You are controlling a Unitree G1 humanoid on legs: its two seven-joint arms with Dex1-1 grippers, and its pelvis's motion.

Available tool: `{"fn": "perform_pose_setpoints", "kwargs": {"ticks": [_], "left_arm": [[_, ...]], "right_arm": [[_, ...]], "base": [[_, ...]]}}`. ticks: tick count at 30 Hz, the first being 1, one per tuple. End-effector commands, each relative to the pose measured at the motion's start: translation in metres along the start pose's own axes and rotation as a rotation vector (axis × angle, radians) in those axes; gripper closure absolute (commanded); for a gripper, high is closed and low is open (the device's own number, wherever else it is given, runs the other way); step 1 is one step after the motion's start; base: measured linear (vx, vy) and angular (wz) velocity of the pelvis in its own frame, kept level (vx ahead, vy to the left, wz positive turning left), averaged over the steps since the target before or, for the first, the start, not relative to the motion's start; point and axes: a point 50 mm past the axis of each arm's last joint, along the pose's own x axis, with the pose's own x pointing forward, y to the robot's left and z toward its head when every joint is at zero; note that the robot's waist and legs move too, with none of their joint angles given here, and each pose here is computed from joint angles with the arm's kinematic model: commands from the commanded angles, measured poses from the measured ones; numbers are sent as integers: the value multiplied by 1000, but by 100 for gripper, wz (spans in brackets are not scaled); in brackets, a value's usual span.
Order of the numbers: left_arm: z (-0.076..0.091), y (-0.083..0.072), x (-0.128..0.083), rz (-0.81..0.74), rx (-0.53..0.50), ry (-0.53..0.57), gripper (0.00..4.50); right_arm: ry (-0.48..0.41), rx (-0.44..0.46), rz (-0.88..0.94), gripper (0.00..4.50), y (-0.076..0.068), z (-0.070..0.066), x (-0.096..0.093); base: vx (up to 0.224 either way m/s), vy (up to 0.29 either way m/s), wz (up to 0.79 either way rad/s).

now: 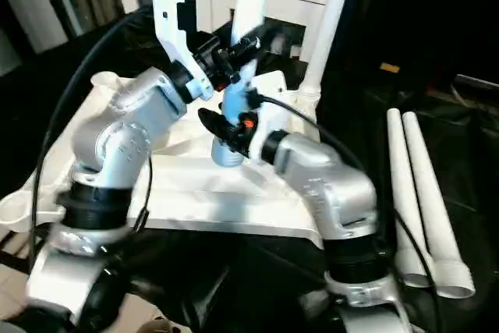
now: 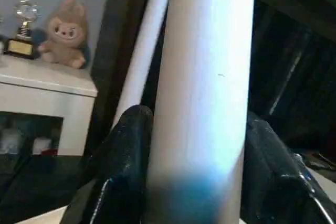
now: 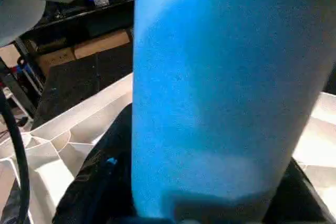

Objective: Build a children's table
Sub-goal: Insert table leg to table base

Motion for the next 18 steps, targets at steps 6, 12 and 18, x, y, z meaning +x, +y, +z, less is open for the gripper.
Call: {"fn": "perform_pose_setpoints", "kwargs": {"ticks": [6,12,18], "left_arm": [[1,36,-19,288,-84,-54,255],[9,40,-17,241,-146,-80,258],[27,42,-10,71,-197,-107,269]], "right_arm": [[-77,-84,169,259,42,16,3],[-106,-59,156,203,30,22,-3],[-106,-26,289,155,13,30,-19]], "base": [[0,0,0],[0,0,0],[0,0,0]]}}
